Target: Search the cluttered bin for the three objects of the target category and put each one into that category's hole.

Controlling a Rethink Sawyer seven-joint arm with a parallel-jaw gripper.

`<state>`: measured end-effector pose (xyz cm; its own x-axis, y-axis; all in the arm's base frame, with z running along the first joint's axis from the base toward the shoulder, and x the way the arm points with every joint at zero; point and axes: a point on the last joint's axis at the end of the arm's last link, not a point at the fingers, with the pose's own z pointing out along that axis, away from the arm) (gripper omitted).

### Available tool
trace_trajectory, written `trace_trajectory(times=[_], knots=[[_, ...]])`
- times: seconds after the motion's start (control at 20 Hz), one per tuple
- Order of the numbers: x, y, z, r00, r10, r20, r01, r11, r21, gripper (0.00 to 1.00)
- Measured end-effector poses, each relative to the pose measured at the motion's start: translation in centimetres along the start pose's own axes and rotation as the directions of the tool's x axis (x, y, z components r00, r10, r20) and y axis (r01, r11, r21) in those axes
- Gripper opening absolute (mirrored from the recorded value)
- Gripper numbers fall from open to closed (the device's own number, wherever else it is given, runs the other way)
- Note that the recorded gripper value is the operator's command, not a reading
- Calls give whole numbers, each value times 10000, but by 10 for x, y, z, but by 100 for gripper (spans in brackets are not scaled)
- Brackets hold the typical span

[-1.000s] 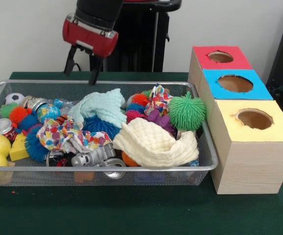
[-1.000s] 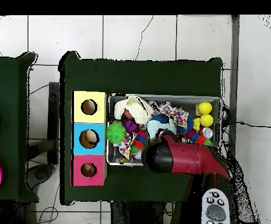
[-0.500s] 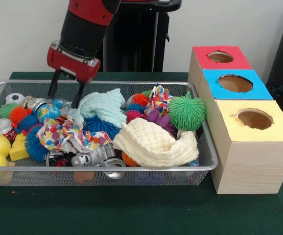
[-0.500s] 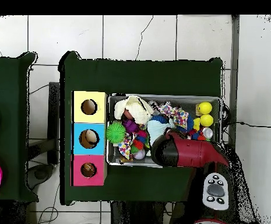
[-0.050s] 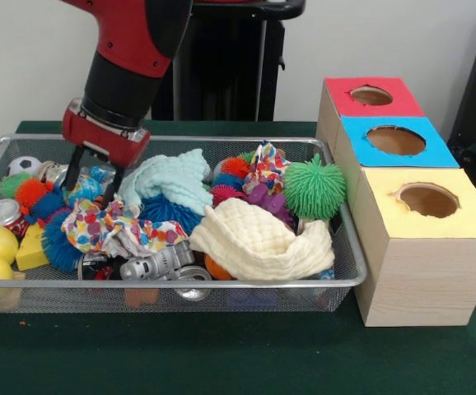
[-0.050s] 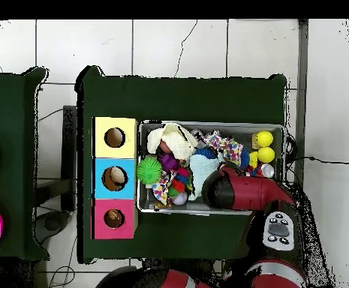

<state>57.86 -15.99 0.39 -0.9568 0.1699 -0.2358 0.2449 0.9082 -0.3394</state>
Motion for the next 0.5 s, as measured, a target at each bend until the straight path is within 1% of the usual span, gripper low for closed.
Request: trace_trajectory(times=[0.25,0.5], knots=[[2,0,19,10000,-36,-76,36,10000,12,100],[11,2,31,9996,-79,-283,80,10000,5,100]])
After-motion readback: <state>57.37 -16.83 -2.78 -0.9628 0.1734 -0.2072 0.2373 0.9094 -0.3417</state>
